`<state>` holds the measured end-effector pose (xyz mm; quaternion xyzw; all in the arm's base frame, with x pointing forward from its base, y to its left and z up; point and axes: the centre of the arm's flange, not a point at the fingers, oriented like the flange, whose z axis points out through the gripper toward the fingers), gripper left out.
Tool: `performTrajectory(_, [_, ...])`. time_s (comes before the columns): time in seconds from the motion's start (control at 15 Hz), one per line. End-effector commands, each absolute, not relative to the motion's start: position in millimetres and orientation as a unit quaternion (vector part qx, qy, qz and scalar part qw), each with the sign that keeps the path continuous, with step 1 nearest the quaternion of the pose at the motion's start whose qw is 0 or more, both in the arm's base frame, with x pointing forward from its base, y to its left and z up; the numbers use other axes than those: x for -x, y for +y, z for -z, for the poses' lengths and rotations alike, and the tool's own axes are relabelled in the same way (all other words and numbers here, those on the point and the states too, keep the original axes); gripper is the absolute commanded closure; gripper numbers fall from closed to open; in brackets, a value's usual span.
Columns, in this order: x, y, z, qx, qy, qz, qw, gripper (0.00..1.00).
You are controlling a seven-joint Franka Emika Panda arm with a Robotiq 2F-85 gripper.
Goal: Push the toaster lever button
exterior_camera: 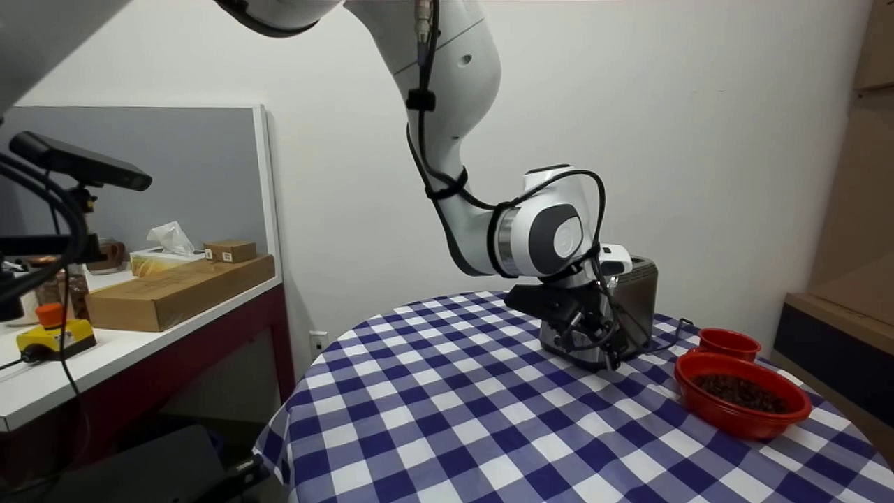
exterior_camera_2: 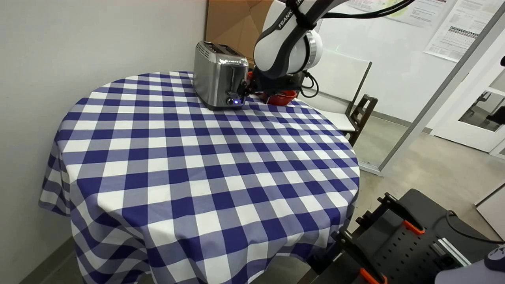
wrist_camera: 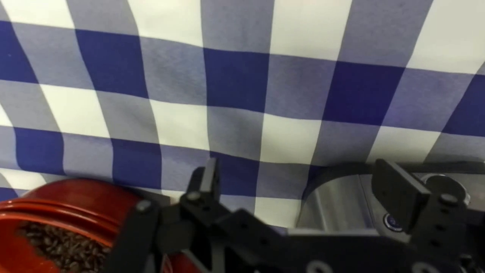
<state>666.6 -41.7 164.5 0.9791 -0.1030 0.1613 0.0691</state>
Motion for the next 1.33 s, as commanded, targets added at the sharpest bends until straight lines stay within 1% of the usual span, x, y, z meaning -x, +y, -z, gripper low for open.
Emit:
performTrajectory(0.0, [-686.2,-38.7,-155.2,-0.976,-0.107,-0.174,0.073,0.00])
performTrajectory(0.33, [-694.5,-34.7,-149.4,-0.975,-0.112,-0.182,0.063,0.00])
performTrajectory(0.73, [-692.8,-29.6,-153.1,-0.974,-0.126,-0.184,0.043,0.00])
performTrajectory(1.27, [-691.9,-31.0,-155.5,-0.979,-0.123,-0.154,0.053,0.00])
